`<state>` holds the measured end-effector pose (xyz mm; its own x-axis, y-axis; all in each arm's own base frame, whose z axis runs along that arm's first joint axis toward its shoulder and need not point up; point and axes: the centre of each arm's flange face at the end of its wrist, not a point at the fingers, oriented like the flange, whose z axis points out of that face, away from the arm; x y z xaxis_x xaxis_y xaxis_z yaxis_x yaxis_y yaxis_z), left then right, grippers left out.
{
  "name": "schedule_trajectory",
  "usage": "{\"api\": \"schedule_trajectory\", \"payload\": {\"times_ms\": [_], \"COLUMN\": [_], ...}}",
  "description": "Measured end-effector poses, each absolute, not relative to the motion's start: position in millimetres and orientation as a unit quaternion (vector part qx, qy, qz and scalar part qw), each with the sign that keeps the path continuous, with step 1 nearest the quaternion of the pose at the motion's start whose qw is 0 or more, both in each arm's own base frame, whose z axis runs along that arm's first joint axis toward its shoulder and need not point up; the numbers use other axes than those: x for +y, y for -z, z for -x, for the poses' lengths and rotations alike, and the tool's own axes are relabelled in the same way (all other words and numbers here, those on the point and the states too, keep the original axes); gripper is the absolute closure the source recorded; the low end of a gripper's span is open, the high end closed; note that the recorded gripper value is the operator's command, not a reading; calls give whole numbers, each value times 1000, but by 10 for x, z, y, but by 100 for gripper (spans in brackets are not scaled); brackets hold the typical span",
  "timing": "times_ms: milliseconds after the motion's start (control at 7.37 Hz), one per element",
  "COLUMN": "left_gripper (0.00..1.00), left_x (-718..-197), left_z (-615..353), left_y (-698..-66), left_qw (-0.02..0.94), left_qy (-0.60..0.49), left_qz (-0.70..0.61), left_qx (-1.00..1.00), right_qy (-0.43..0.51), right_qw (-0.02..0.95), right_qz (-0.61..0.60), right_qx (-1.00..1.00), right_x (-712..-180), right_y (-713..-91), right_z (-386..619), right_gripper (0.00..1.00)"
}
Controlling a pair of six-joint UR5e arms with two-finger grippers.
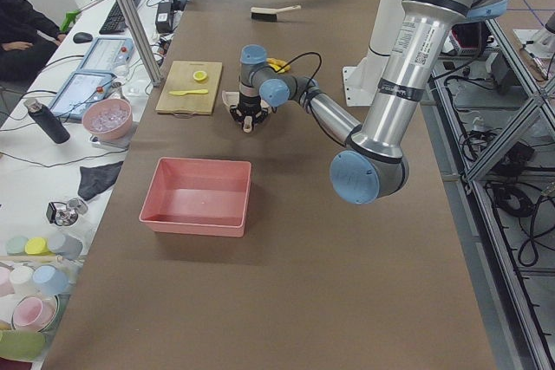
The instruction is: Sweep and dump trash into bin
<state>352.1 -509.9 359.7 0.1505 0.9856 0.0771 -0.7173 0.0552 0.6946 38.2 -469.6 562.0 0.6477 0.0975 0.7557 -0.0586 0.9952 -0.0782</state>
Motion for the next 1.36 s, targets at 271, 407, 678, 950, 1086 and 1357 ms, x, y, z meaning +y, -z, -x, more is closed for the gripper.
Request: {"api": "schedule_trajectory", "payload": {"times_ms": [271, 407, 678, 950, 1086, 1357], "left_gripper": [100, 100, 100, 100, 100, 100], "left_x": [-5115, -5120, -5127, -5133, -5135, -5134], "left_z": [-3489, -3484, -3495, -3511, -3514, -3522], "left_y": [-3573, -3563, -3559, -3538, -3530, -3495], "left_qw": [694, 694, 695, 697, 698, 702], "left_qy": [-612, -612, -611, -607, -606, -602], "left_qz": [-311, -312, -311, -311, -311, -309], "left_qx": [217, 217, 217, 219, 220, 222], "right_qy": [-44, -35, 16, 28, 23, 10], "right_qw": [896, 891, 895, 914, 915, 915], "right_qz": [34, 37, 35, 36, 37, 39], "right_qx": [-440, -451, -445, -403, -400, -403], "right_x": [-4780, -4790, -4855, -4991, -4974, -4759], "right_y": [-5416, -5384, -5246, -4978, -4940, -5137], "right_z": [-111, -18, 483, 1153, 1338, 1498], "right_gripper": [0, 0, 0, 0, 0, 0]}}
